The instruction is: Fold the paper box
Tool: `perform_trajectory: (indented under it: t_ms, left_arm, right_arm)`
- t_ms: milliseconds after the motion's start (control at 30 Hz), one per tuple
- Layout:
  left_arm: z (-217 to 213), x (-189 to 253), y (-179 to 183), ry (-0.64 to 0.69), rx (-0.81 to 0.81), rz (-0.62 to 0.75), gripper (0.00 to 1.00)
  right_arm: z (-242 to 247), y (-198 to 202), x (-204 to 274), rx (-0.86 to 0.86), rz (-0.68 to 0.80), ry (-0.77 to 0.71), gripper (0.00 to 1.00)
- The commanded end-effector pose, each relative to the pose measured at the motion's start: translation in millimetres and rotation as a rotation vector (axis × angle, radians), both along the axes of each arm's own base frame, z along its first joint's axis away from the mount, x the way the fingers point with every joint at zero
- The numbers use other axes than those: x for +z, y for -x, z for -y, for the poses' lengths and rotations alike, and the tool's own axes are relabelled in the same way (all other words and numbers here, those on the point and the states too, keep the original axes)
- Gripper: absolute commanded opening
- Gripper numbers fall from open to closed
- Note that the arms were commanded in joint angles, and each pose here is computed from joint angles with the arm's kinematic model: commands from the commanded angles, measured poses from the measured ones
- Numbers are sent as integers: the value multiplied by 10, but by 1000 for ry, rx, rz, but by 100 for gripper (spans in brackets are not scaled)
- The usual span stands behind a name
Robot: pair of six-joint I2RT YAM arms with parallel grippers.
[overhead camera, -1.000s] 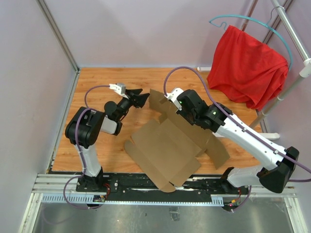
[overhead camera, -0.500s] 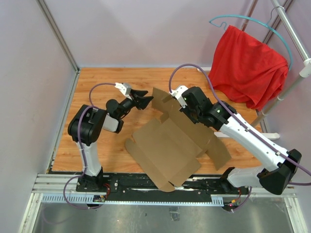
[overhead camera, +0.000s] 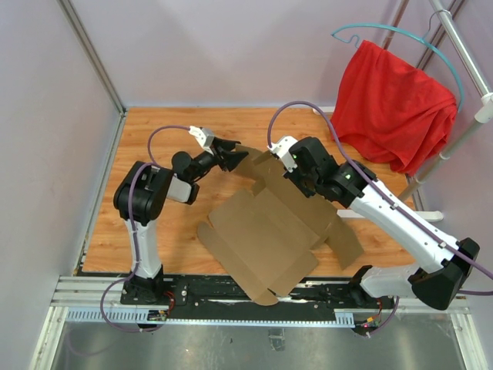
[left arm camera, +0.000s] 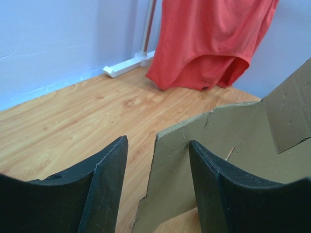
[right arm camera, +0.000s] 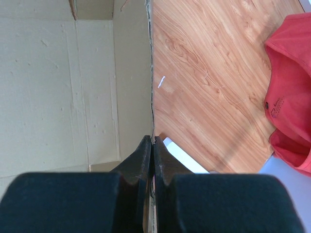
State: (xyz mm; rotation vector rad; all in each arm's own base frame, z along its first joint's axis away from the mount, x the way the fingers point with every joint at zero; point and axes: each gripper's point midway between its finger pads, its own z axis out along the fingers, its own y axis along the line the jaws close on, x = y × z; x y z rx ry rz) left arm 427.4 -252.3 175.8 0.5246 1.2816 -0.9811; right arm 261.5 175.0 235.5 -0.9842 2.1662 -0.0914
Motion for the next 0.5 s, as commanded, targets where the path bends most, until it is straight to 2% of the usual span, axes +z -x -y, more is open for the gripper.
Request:
perform_trajectory:
  t_ms: [0,100,167,400,467]
  left_arm:
    - [100,-8,48,-18,-85,47,58]
    - [137,-39,71,-20,-121,39,56]
    - [144,-48,75,-20,-126,40,50]
    - [105,18,128,-8,-108,47,14]
    - [99,74,182,-1,-116,44,7]
  right_arm:
    - [-1,7,149,-9,16,-49,1]
    - [-4,-4,135,-11,12,-45,1]
    - [-4,-7,132,-13,11,-43,1]
    - [23,-39,105,-33,6,-37,1]
    - [20,-50,76,-37,-2,-33,1]
